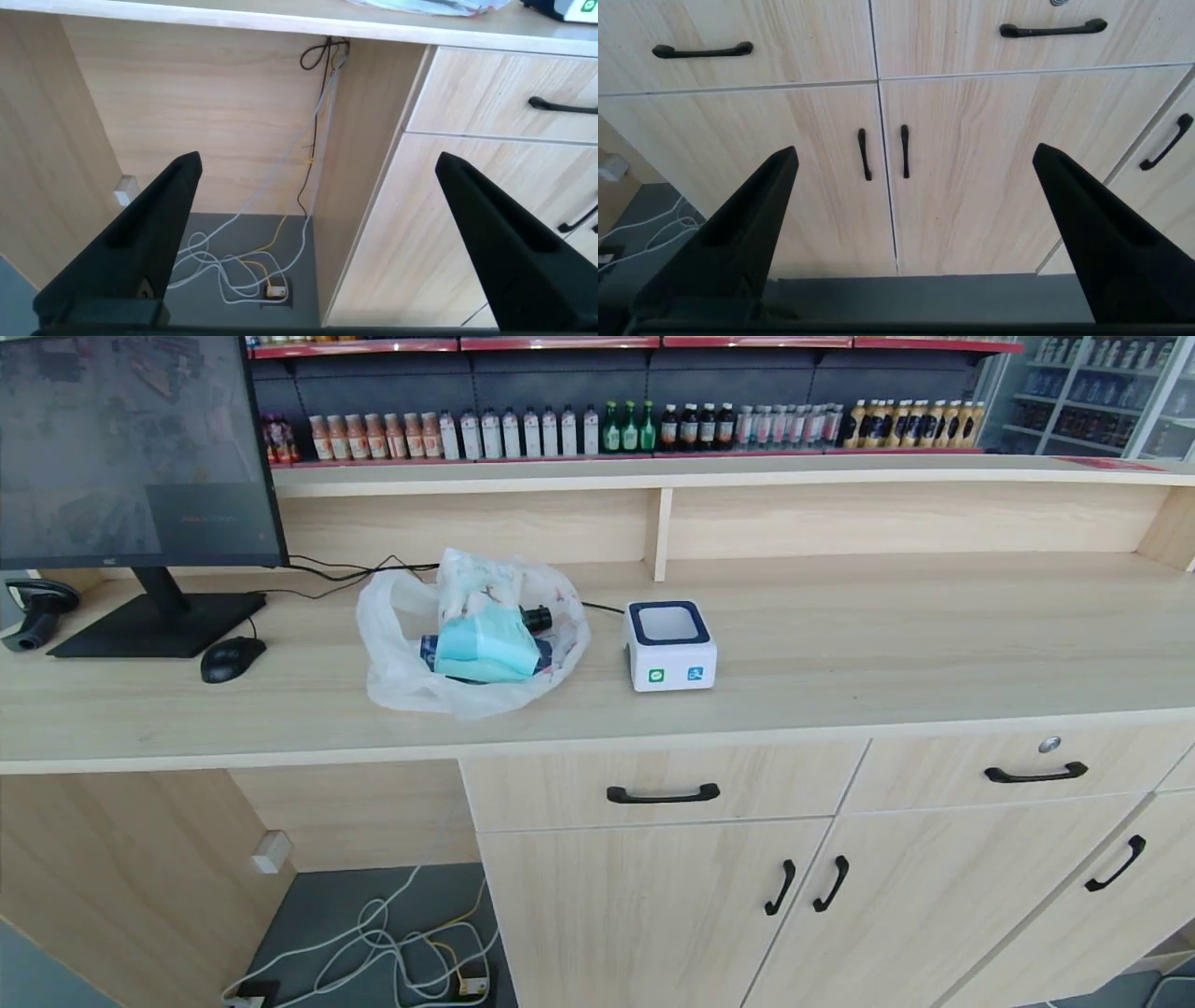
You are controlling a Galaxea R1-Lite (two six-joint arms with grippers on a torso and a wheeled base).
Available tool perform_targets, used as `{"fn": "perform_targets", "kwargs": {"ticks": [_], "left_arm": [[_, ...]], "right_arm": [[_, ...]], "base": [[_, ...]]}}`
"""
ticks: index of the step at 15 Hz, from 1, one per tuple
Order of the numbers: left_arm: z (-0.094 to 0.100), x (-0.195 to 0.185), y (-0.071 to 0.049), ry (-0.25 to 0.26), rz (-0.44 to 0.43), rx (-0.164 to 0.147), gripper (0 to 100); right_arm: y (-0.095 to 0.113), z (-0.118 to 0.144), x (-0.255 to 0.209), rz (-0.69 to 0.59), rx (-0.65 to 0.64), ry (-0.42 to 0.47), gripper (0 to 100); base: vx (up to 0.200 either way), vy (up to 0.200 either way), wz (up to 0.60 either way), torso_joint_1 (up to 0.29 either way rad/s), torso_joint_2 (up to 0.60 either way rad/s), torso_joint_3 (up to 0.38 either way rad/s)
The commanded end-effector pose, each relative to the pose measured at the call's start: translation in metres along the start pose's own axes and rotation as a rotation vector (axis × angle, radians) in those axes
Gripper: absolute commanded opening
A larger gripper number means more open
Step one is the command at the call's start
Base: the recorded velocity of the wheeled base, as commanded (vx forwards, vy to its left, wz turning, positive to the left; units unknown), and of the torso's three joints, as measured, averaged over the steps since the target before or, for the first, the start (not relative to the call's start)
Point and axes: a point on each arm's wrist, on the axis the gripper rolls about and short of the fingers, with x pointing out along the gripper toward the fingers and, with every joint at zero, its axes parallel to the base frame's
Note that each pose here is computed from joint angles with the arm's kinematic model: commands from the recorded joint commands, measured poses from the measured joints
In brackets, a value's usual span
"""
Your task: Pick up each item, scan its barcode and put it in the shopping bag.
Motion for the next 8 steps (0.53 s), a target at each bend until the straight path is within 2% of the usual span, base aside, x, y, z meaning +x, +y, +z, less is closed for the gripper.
{"fn": "perform_targets", "kwargs": {"ticks": [1,4,8], "left_arm": [[0.0001,0.0000,0.0000,-0.001,0.000,0.000,100],[0.0001,0.0000,0.0000,-0.001,0.000,0.002,100],[-0.0002,0.0000,0.0000,0.002,-0.001,0.012,100]], "right_arm": [[0.0000,0.0001,0.0003,0.001,0.000,0.004,100],[0.0000,0.0001,0.0003,0.001,0.000,0.004,100],[0.0000,0.0001,0.0003,0.001,-0.002,0.004,100]], "base": [[-0.200,0.000,0.00,-0.002,0.00,0.007],[-0.200,0.000,0.00,0.004,0.00,0.001],[0.000,0.000,0.00,0.000,0.00,0.000]]}}
